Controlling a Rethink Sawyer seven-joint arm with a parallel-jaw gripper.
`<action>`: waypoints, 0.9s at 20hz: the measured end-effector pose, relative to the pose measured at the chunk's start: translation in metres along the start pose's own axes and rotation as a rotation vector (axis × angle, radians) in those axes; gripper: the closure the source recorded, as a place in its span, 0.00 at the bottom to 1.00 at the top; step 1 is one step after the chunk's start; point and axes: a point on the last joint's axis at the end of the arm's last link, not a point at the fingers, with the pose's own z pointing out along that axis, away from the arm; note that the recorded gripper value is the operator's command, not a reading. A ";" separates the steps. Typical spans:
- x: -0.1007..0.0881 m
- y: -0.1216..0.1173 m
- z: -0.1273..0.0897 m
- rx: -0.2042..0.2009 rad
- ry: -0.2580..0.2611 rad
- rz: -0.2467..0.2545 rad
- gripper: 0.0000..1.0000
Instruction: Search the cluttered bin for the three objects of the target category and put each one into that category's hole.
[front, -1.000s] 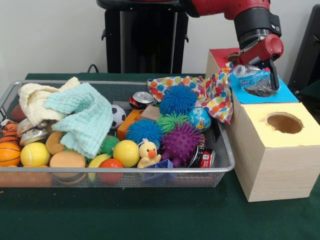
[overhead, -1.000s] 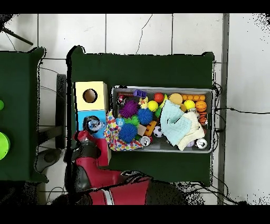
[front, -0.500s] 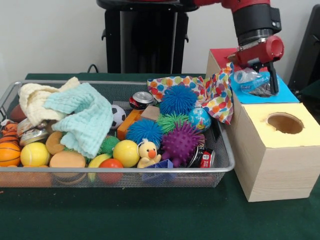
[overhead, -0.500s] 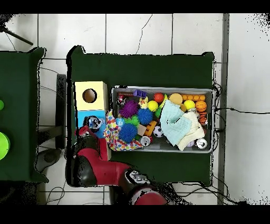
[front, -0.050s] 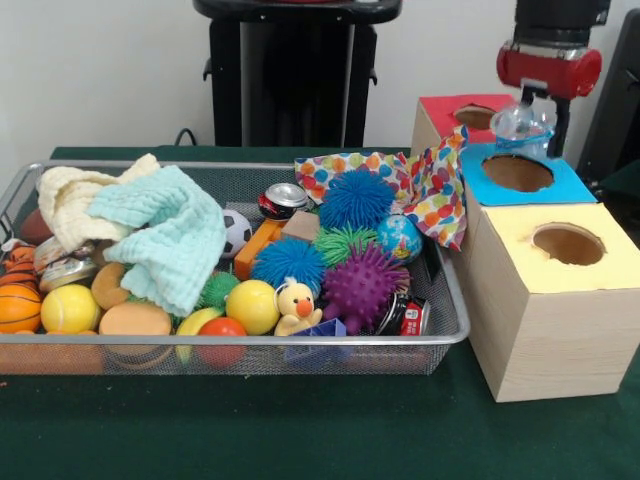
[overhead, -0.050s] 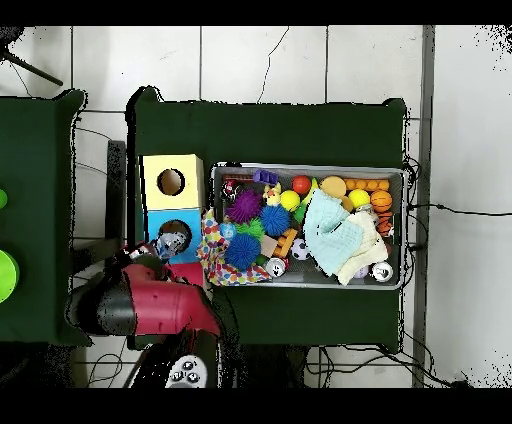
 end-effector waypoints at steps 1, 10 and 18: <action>0.003 -0.001 -0.016 0.086 0.051 -0.016 1.00; -0.019 -0.015 -0.089 0.364 0.228 0.008 1.00; -0.073 -0.013 -0.067 0.249 0.096 0.068 1.00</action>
